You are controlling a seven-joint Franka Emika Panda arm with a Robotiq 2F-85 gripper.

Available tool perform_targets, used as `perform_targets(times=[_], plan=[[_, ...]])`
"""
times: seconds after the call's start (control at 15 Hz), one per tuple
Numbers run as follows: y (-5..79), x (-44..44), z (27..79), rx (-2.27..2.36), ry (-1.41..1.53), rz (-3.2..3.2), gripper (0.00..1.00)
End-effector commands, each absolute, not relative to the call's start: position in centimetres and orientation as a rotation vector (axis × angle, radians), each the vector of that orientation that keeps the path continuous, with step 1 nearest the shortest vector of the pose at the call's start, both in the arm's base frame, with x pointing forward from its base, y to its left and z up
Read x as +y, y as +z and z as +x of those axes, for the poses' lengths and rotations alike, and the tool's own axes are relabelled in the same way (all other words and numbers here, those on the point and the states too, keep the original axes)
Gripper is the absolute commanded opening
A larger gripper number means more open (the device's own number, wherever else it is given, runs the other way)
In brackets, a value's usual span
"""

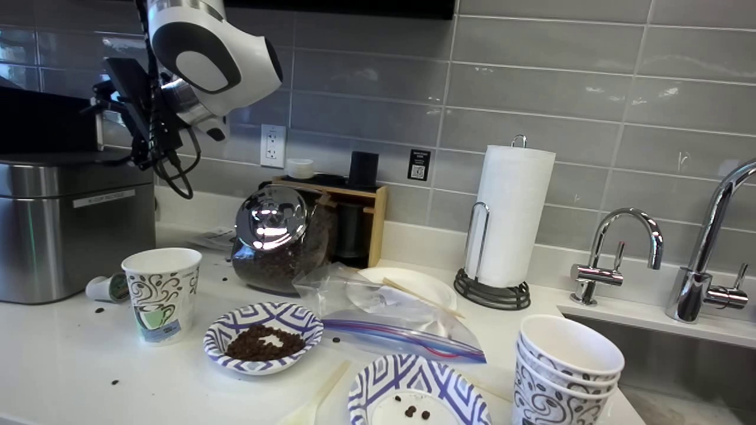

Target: Open the lid on the bin and put a k-cup into it then close it

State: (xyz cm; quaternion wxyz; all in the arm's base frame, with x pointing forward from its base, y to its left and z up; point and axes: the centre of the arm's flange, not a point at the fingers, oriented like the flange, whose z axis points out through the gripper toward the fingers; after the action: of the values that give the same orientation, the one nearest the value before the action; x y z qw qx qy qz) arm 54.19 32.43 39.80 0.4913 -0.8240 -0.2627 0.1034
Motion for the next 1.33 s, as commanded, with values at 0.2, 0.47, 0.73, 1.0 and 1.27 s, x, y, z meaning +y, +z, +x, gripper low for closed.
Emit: perform_targets(times=[0.2, 0.47, 0.73, 1.0, 1.27], plan=[[40.3, 32.4, 54.1, -0.665, 0.256, -1.916, 1.0], [40.8, 32.9, 54.2, -0.689, 0.257, -1.904, 1.0], [41.9, 33.8, 54.2, -0.724, 0.269, -1.893, 1.0], [42.8, 35.0, 54.3, -0.754, 0.272, -1.882, 1.0], [43.6, 36.5, 54.4, -0.796, 0.297, -1.87, 1.0]])
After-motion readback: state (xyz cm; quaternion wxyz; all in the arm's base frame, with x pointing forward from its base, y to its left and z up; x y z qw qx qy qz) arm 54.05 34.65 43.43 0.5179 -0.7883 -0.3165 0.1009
